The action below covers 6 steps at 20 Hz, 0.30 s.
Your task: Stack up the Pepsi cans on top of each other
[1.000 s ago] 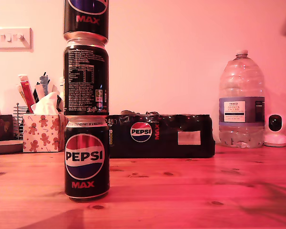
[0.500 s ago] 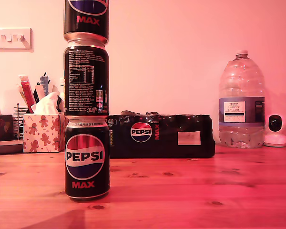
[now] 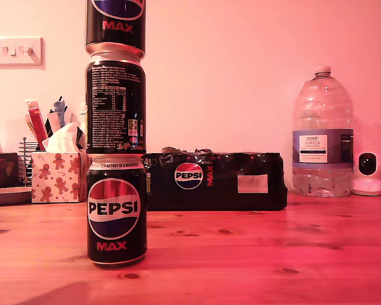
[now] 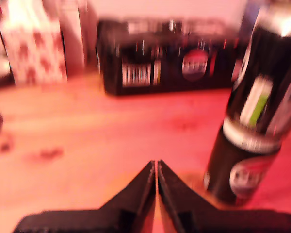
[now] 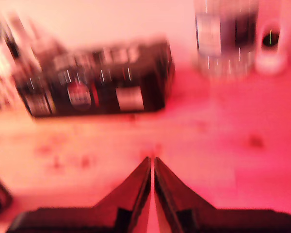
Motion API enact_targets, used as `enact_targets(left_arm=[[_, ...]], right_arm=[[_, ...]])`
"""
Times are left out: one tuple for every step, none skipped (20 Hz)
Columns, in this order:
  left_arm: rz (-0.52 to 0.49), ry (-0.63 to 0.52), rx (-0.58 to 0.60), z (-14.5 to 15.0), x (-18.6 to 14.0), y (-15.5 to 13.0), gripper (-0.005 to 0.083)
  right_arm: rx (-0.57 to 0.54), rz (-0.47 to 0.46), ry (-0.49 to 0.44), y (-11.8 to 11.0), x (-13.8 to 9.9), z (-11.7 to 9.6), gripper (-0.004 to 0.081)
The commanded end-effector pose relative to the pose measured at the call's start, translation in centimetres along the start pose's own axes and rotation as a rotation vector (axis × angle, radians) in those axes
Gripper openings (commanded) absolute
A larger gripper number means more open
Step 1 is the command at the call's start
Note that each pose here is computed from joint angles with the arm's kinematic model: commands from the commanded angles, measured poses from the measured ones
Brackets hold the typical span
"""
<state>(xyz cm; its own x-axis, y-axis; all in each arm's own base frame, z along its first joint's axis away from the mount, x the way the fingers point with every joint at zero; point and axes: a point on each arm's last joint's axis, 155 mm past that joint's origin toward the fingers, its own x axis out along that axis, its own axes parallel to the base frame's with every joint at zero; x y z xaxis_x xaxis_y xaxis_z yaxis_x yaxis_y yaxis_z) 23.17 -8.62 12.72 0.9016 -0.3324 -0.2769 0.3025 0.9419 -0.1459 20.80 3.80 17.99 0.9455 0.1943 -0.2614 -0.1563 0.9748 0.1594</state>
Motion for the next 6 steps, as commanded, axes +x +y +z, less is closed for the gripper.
enact_targets(left_arm=[[0.009,0.031,-0.007,-1.1,0.1,0.3,-0.0021],[0.012,0.051,-0.007,-1.6,0.1,0.4,-0.0021],[0.015,0.072,-0.007,-2.2,0.0,0.4,-0.0021],[0.018,0.091,-0.006,-2.6,0.0,0.5,-0.0021],[0.021,0.11,-0.006,-3.1,0.0,0.6,-0.0021],[0.024,0.127,-0.006,-3.5,-0.1,0.7,-0.0021]], right_arm=[[0.005,-0.003,0.043,-0.1,0.1,-1.1,-0.0013],[0.006,-0.006,0.044,-0.1,0.1,-1.2,-0.0013],[0.006,-0.006,0.044,-0.1,0.1,-1.2,-0.0013],[0.006,-0.006,0.044,-0.1,0.1,-1.2,-0.0013],[0.006,-0.006,0.044,-0.1,0.1,-1.2,-0.0013],[0.006,-0.006,0.044,-0.1,0.1,-1.2,-0.0013]])
